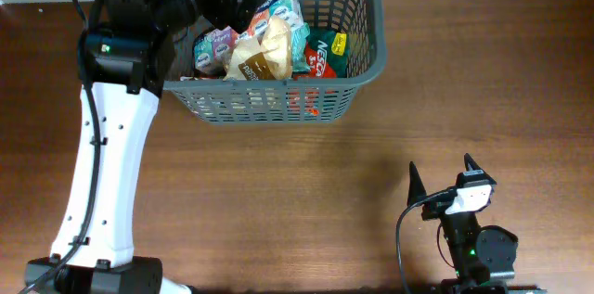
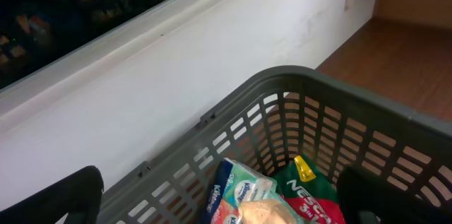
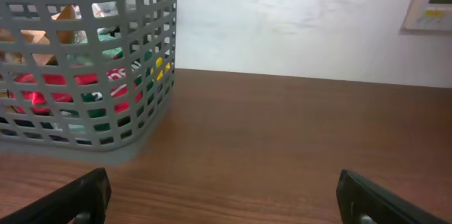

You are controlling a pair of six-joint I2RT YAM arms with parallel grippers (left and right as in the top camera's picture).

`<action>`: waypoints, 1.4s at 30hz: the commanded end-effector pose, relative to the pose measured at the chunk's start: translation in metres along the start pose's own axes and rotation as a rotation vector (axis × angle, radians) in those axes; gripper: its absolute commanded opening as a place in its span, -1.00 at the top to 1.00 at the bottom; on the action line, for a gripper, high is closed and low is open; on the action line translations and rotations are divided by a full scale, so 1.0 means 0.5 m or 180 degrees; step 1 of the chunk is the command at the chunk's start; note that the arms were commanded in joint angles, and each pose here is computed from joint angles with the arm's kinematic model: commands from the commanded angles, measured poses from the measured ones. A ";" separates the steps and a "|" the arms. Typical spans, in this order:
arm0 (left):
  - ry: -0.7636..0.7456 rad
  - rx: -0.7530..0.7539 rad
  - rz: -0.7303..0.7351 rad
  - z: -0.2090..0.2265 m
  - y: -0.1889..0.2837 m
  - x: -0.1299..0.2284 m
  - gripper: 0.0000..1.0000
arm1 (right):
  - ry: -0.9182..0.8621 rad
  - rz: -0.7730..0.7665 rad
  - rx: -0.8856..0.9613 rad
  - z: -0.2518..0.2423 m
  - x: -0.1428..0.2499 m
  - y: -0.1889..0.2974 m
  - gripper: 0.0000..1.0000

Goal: Pack container

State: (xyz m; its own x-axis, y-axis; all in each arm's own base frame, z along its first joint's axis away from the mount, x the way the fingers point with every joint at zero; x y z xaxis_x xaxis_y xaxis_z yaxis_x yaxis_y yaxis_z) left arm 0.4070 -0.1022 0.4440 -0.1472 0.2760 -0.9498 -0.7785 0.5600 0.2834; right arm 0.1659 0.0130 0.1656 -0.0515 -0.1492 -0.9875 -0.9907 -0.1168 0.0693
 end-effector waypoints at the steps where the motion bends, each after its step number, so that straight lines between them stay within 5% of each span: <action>1: -0.0076 -0.0042 -0.0071 0.001 0.014 -0.017 -0.99 | 0.0009 0.0006 0.0036 0.000 0.004 0.000 -0.98; 27: 0.0024 0.0009 0.0130 -0.005 0.014 0.006 -0.99 | 0.0009 0.0006 0.0036 0.000 0.004 0.000 -0.98; 34: 0.0271 0.0062 0.0478 -0.073 0.145 0.004 -0.99 | 0.0009 0.0006 0.0036 0.000 0.004 0.000 -0.98; 42: 0.0168 -0.0033 -0.0163 -0.174 0.310 0.017 -0.99 | 0.0009 0.0006 0.0036 0.000 0.004 0.000 -0.98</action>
State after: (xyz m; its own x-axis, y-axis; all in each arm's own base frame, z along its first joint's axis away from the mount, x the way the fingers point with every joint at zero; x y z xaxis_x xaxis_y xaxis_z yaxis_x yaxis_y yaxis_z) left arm 0.2589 -0.0856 0.4814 -0.1544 0.2418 -0.9580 -0.7814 0.5635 0.2682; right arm 0.1660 0.0120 0.1654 -0.0538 -0.1498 -0.9873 -0.9919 -0.1062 0.0701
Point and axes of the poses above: each gripper's point midway between its finger pads, its own y axis back along the fingers, its own z axis along the line the jaws close on, x = y × z, the point moved 8 cm from there along y, back along the fingers, and after that the axes turned 7 degrees about y, right-handed, at the moved point
